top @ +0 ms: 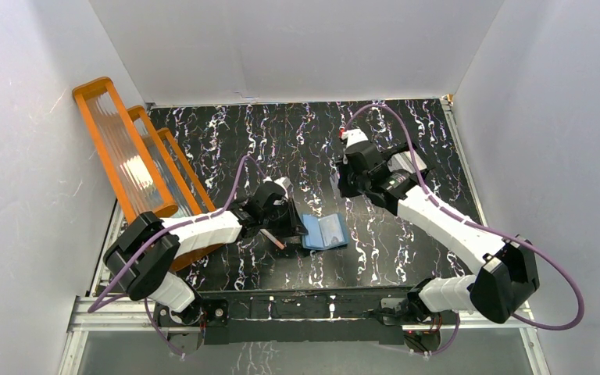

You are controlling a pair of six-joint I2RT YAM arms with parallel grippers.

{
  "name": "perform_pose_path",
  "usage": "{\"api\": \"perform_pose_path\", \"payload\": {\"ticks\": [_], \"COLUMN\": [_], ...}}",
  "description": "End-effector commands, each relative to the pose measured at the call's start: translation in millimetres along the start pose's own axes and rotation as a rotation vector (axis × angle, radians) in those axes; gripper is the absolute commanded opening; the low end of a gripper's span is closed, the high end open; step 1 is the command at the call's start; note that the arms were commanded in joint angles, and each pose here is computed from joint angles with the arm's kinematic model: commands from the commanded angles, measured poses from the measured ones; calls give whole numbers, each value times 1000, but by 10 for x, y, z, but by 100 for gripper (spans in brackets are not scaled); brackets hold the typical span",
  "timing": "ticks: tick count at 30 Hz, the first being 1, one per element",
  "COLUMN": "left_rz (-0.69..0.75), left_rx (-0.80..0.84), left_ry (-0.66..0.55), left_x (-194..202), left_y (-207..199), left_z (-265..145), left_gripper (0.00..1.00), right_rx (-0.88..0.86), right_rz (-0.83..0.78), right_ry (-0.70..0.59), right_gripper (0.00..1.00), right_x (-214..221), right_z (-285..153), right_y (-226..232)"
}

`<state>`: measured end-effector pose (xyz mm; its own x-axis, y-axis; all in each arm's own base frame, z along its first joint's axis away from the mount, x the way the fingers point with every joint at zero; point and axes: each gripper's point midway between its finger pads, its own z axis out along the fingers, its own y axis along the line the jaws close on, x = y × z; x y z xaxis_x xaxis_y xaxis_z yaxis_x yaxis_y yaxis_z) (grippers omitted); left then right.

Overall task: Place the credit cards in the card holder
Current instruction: Pick up the credit card from the storage box.

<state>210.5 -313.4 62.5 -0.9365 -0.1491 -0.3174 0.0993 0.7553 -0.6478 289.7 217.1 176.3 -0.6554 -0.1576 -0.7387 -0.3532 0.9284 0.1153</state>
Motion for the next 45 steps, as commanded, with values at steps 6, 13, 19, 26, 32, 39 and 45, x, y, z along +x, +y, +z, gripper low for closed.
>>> {"api": "perform_pose_path", "payload": {"ticks": [6,13,19,26,32,39,45], "left_rz": [42,63,76,105,111,105,116], "left_rx": [-57,-67,-28,93,90,-57,-203], "left_ry": [-32,-77,-124,-112,13,48,80], "left_x": [-64,-210,-328,-344,-139,13,112], "left_y": [70,-52,-236,-501,-368,122,530], "left_z": [-147,-318,-507,-510,-168,79,215], "left_gripper": [19,34,42,40,23,16,13], "right_rx": [-69,-127,-257,-281,-192,-97,-52], "right_rz": [104,159,244,276,273,251,274], "right_ry": [-72,-70,-55,19,89,136,186], "right_gripper": [0,0,0,0,0,0,0], "right_x": [0,-8,73,359,726,1025,1357], "right_z": [-17,45,85,200,352,418,462], "right_y": [93,92,227,261,74,-160,-292]}}
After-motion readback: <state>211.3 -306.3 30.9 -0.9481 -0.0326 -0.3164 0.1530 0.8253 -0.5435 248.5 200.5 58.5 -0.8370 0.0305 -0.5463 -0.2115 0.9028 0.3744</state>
